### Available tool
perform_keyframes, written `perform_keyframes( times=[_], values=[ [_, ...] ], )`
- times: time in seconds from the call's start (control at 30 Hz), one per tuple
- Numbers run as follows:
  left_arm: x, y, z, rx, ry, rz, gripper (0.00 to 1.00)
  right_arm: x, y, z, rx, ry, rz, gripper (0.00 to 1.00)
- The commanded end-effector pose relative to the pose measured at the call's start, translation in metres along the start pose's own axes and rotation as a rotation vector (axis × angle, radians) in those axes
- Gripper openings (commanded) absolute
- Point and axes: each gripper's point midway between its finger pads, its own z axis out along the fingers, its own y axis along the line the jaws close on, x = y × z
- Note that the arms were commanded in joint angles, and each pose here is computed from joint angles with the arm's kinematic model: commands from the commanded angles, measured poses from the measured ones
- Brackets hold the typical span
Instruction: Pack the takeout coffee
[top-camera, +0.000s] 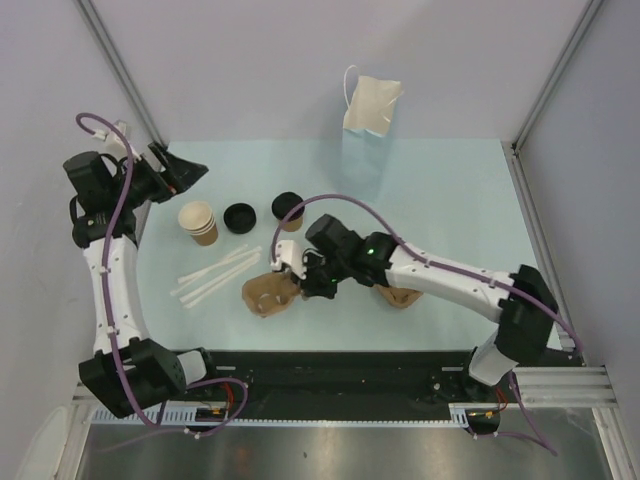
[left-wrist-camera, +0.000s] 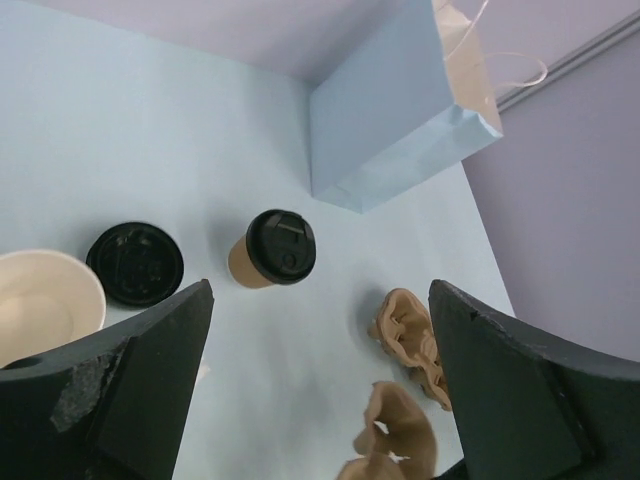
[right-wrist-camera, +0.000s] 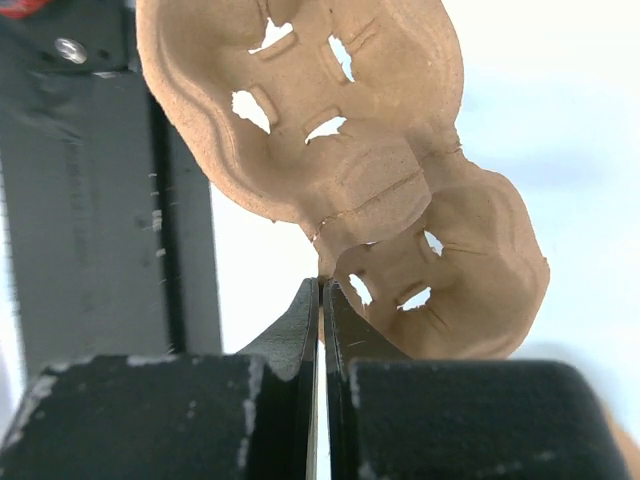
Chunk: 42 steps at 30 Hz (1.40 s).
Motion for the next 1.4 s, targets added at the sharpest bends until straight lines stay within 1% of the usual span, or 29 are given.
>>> perform_keyframes(
  times=[0.0,0.03,0.07,0.1,0.3,0.53,0.7,0.77,0.8,0.83,0.87,0.9,0.93,0.97,1.0,1.03,1.07,1.1,1.17,1.2,1.23,1.27,1.3,1.33,1.37],
  values=[
    [0.018,0.006,-0.007,0.035,0.058,-0.027,0.95,-0.036,-0.020,0.036,0.093,-0.054,-0.184,0.00],
    [0.020,0.008,-0.008,0.034,0.057,-0.033,0.95,-0.036,-0.022,0.044,0.097,-0.045,-0.193,0.00],
    [0.023,0.010,-0.009,0.034,0.058,-0.037,0.95,-0.045,-0.025,0.047,0.103,-0.062,-0.212,0.00],
    [0.029,0.013,-0.008,0.034,0.067,-0.050,0.95,-0.039,-0.028,0.061,0.093,-0.043,-0.210,0.00],
    [0.037,0.023,-0.009,0.038,0.070,-0.083,0.95,-0.039,-0.039,0.092,0.084,-0.028,-0.260,0.00],
    [0.039,0.027,-0.007,0.047,0.065,-0.112,0.95,-0.035,-0.046,0.121,0.069,-0.010,-0.276,0.00],
    [0.042,0.030,-0.007,0.047,0.066,-0.118,0.94,-0.031,-0.048,0.132,0.067,0.004,-0.295,0.01],
    [0.044,0.031,-0.007,0.045,0.067,-0.124,0.94,-0.026,-0.050,0.135,0.068,0.028,-0.296,0.09],
    [0.044,0.030,-0.008,0.046,0.066,-0.123,0.94,-0.026,-0.049,0.135,0.065,0.031,-0.292,0.16],
    [0.045,0.031,-0.008,0.044,0.065,-0.128,0.94,-0.027,-0.050,0.135,0.069,0.033,-0.289,0.20],
    [0.047,0.030,-0.009,0.044,0.065,-0.131,0.94,-0.028,-0.050,0.132,0.072,0.031,-0.280,0.31],
    [0.048,0.030,-0.009,0.044,0.066,-0.137,0.94,-0.031,-0.050,0.129,0.079,0.027,-0.274,0.37],
    [0.049,0.028,-0.010,0.051,0.068,-0.146,0.94,-0.033,-0.050,0.125,0.082,0.027,-0.265,0.44],
    [0.051,0.028,-0.011,0.052,0.069,-0.157,0.94,-0.035,-0.049,0.120,0.084,0.026,-0.258,0.61],
    [0.052,0.026,-0.011,0.057,0.069,-0.175,0.94,-0.046,-0.048,0.108,0.100,0.004,-0.240,0.66],
    [0.052,0.025,-0.012,0.059,0.067,-0.179,0.94,-0.054,-0.049,0.097,0.112,-0.015,-0.227,0.69],
    [0.052,0.024,-0.012,0.061,0.065,-0.180,0.94,-0.053,-0.048,0.087,0.107,-0.001,-0.206,0.71],
    [0.051,0.021,-0.013,0.063,0.059,-0.176,0.94,-0.071,-0.046,0.065,0.129,-0.041,-0.178,0.73],
    [0.047,0.018,-0.015,0.059,0.045,-0.158,0.94,-0.068,-0.052,0.038,0.146,-0.025,-0.102,0.76],
    [0.046,0.014,-0.018,0.059,0.036,-0.140,0.94,-0.075,-0.056,0.012,0.175,-0.054,-0.078,0.77],
    [0.045,0.013,-0.019,0.055,0.030,-0.129,0.94,-0.059,-0.058,0.003,0.181,-0.021,-0.018,0.77],
    [0.046,0.014,-0.020,0.045,0.028,-0.127,0.94,-0.044,-0.078,-0.015,0.227,-0.013,0.034,0.77],
    [0.045,0.012,-0.022,0.038,0.021,-0.122,0.94,-0.039,-0.083,-0.037,0.259,-0.033,0.062,0.78],
    [0.046,0.011,-0.022,0.034,0.022,-0.122,0.93,-0.009,-0.083,-0.040,0.263,0.014,0.120,0.78],
    [0.051,0.011,-0.022,0.030,0.028,-0.126,0.93,0.013,-0.104,-0.057,0.315,0.025,0.199,0.77]
  ],
)
